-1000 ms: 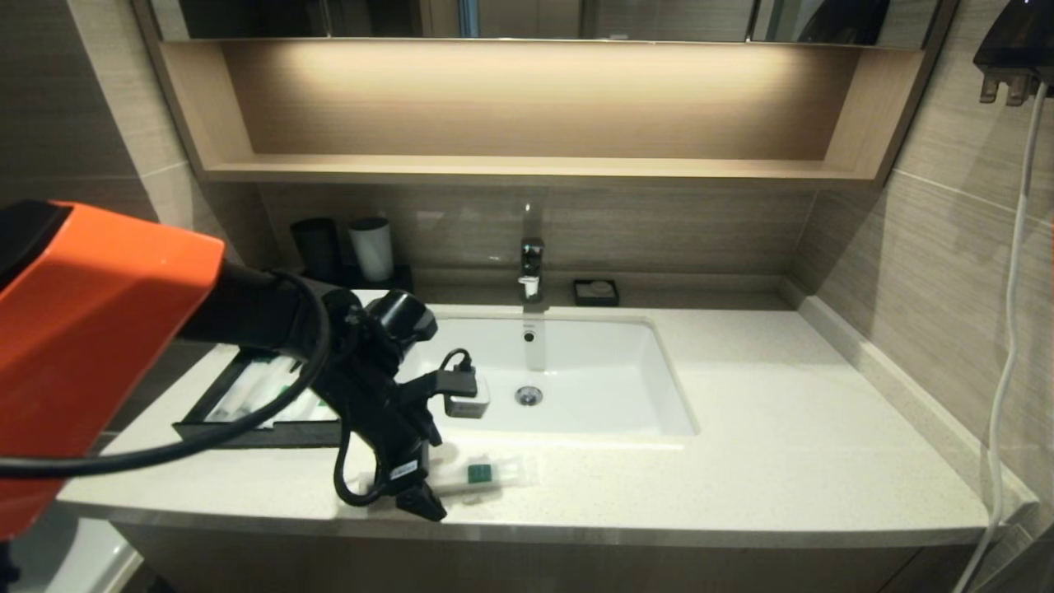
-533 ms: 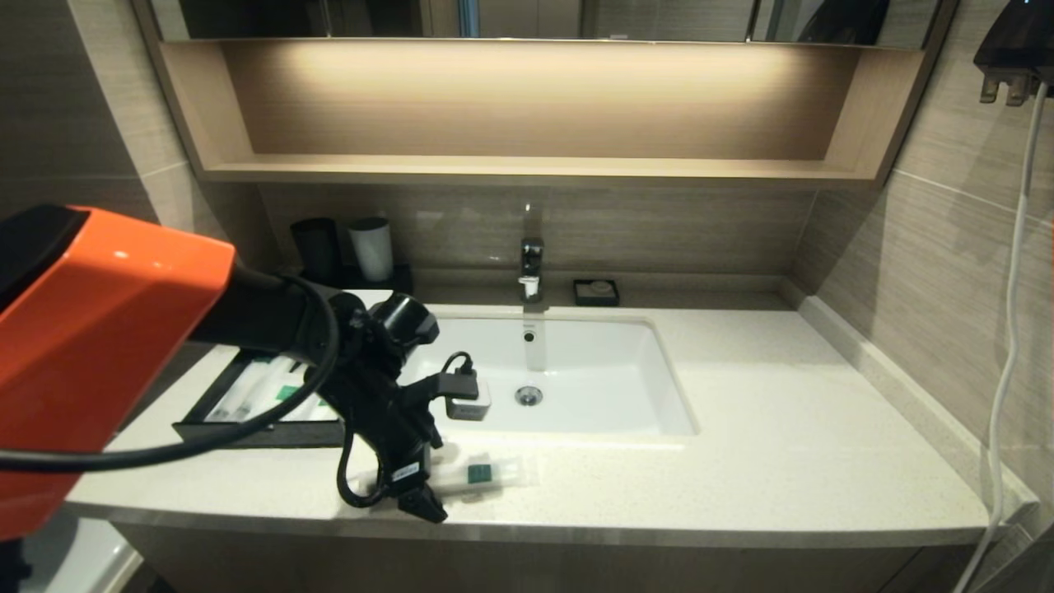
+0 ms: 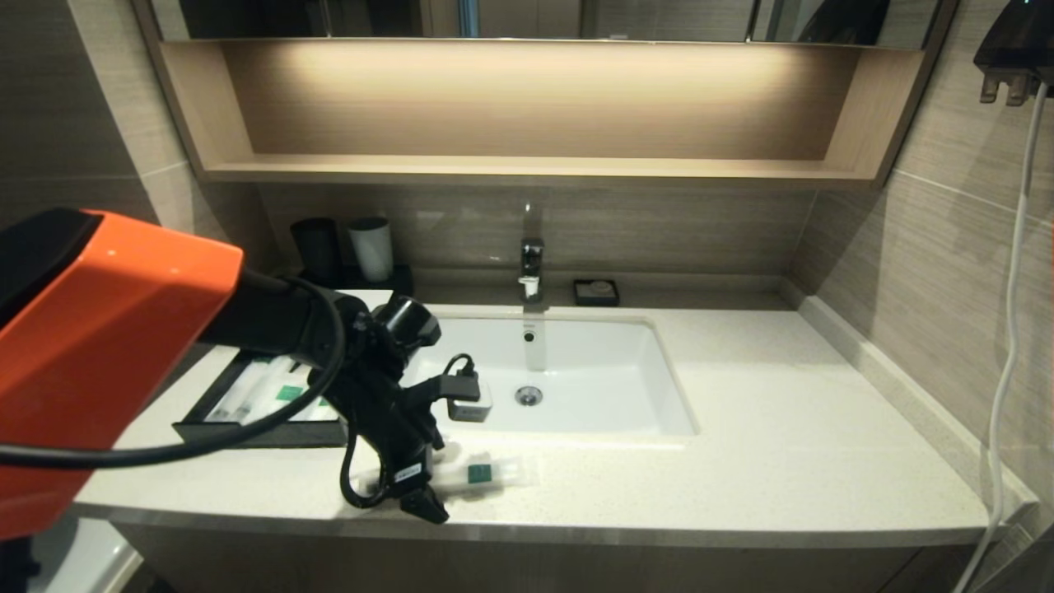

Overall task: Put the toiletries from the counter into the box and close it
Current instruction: Pick up the bathroom toiletry

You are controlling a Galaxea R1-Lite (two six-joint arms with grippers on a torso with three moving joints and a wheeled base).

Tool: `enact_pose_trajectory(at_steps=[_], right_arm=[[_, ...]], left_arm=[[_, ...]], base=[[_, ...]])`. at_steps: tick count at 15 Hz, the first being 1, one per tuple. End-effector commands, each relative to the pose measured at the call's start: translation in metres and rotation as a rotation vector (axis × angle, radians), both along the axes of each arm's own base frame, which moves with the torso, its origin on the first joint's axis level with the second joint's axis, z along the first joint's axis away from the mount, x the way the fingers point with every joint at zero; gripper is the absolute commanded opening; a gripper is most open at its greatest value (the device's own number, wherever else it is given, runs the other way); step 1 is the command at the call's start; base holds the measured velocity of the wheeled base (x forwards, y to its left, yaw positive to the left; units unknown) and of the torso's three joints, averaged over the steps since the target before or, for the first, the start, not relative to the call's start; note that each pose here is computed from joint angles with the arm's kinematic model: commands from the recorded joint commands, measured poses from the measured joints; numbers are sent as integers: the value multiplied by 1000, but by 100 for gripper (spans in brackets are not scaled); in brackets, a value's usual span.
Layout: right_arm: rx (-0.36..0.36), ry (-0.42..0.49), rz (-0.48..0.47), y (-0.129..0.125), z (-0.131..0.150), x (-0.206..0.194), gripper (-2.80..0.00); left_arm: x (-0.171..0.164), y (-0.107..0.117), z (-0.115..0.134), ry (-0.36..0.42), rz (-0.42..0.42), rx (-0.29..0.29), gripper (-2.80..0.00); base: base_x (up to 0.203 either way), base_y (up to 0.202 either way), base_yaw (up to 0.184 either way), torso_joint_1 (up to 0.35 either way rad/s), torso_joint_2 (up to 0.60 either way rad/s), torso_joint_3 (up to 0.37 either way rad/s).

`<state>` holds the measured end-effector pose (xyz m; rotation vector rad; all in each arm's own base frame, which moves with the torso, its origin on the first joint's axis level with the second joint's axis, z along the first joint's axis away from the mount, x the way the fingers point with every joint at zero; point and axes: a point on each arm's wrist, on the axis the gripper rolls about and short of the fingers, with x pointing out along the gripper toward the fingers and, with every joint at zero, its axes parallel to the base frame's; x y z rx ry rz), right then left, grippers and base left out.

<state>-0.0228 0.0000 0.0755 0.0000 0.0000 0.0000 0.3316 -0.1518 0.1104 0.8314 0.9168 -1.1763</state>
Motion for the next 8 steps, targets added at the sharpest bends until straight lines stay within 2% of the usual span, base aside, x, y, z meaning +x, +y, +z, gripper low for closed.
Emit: enact_pose_trajectory(at_steps=[1, 8], right_arm=[[0, 0, 0, 0, 0, 0, -280], [0, 0, 0, 0, 0, 0, -280]], left_arm=[[0, 0, -2, 8, -6, 3, 0], [2, -1, -8, 19, -7, 10, 0]], base=[[0, 0, 0, 0, 0, 0], [0, 0, 0, 0, 0, 0]])
